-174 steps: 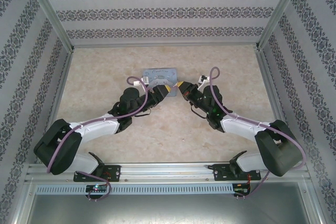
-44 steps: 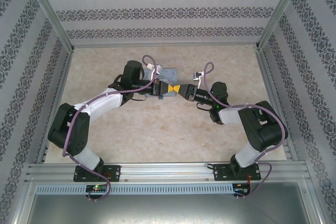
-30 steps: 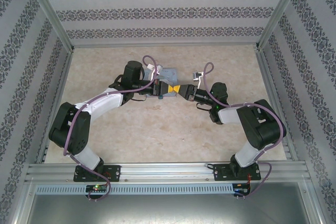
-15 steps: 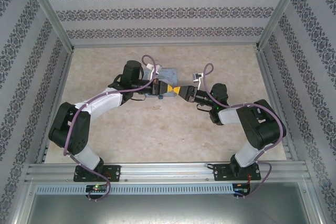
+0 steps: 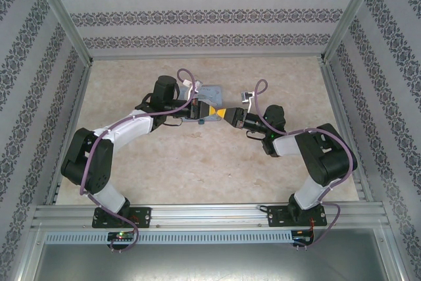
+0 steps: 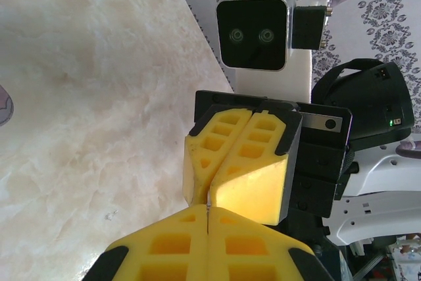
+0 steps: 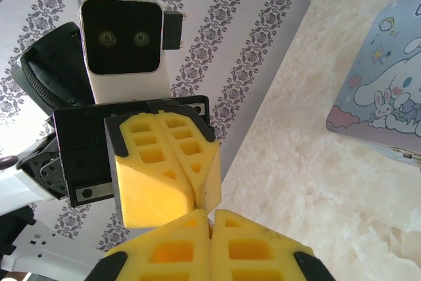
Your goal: Unlock the padlock with the key
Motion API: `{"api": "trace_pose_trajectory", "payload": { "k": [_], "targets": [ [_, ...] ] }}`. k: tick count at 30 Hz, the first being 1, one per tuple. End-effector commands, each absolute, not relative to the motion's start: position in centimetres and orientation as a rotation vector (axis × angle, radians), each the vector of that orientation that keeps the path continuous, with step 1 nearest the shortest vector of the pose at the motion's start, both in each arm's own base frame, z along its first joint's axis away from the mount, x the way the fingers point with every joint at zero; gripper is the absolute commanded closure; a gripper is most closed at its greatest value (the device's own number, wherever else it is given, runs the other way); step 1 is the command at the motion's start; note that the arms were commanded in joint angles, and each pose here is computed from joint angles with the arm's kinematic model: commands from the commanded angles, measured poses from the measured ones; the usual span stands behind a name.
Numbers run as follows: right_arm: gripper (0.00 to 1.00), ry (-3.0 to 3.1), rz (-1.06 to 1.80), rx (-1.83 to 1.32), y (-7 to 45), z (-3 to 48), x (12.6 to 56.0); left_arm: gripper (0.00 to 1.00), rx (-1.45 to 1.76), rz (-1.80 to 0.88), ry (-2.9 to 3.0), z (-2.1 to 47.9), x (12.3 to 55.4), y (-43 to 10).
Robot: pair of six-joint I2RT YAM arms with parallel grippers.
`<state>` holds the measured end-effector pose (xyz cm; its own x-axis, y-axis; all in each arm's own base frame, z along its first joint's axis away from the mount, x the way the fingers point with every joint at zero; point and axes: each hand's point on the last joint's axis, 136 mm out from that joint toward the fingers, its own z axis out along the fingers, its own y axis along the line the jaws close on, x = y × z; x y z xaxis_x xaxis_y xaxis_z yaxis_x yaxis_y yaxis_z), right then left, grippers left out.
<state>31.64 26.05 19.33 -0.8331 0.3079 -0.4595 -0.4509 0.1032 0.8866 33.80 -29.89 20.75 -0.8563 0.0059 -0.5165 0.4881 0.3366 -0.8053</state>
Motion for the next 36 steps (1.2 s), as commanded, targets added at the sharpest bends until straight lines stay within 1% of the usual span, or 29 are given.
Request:
{"api": "trace_pose_trajectory", "payload": {
  "k": [1, 3, 8, 9, 13, 14, 15, 17, 19, 22, 28, 32, 36],
  "targets": [
    [0.97, 1.793, 1.81, -0.21, 26.8, 20.2, 31.0, 1.0, 0.491, -1.555, 2.121, 22.0, 34.3, -30.3],
    [1.0, 1.79, 1.814, -0.216, 26.9, 20.3, 30.9, 1.0, 0.491, -1.558, 2.126, 21.8, 34.2, -30.3],
    [1.0, 1.786, 1.815, -0.212, 27.1, 20.4, 30.6, 1.0, 0.486, -1.544, 2.132, 21.7, 34.3, -30.2],
    [1.0, 1.786, 1.811, -0.204, 27.0, 20.3, 30.6, 0.98, 0.475, -1.532, 2.134, 21.7, 34.5, -30.1],
    [1.0, 1.799, 1.773, -0.12, 26.4, 19.7, 31.0, 0.56, 0.397, -1.479, 2.111, 22.4, 35.4, -29.4],
    [1.0, 1.802, 1.76, -0.092, 26.2, 19.4, 31.1, 0.47, 0.365, -1.464, 2.093, 22.8, 35.7, -29.0],
    [1.0, 1.809, 1.747, -0.063, 25.9, 19.1, 31.3, 0.41, 0.334, -1.451, 2.072, 23.3, 35.9, -28.6],
    [1.0, 1.818, 1.724, -0.016, 25.5, 18.5, 31.5, 0.32, 0.262, -1.42, 2.052, 23.9, 36.2, -27.6],
    [1.0, 1.826, 1.707, 0.027, 25.2, 18.0, 31.6, 0.26, 0.209, -1.388, 2.026, 24.4, 36.3, -26.7],
    [1.0, 1.837, 1.678, 0.086, 24.7, 17.4, 32.0, 0.24, 0.138, -1.334, 2.018, 24.4, 35.8, -25.4],
    [1.0, 1.852, 1.607, 0.224, 23.6, 16.8, 33.0, 0.16, -0.012, -1.188, 2.091, 20.6, 34.4, -22.6],
    [1.0, 1.883, 1.525, 0.34, 22.6, 16.2, 33.6, 0.15, -0.093, -1.163, 2.116, 17.8, 33.4, -21.4],
    [1.0, 1.923, 1.378, 0.473, 21.7, 15.0, 34.1, 0.14, -0.153, -1.097, 2.168, 15.3, 32.6, -20.2]
  ]
}}
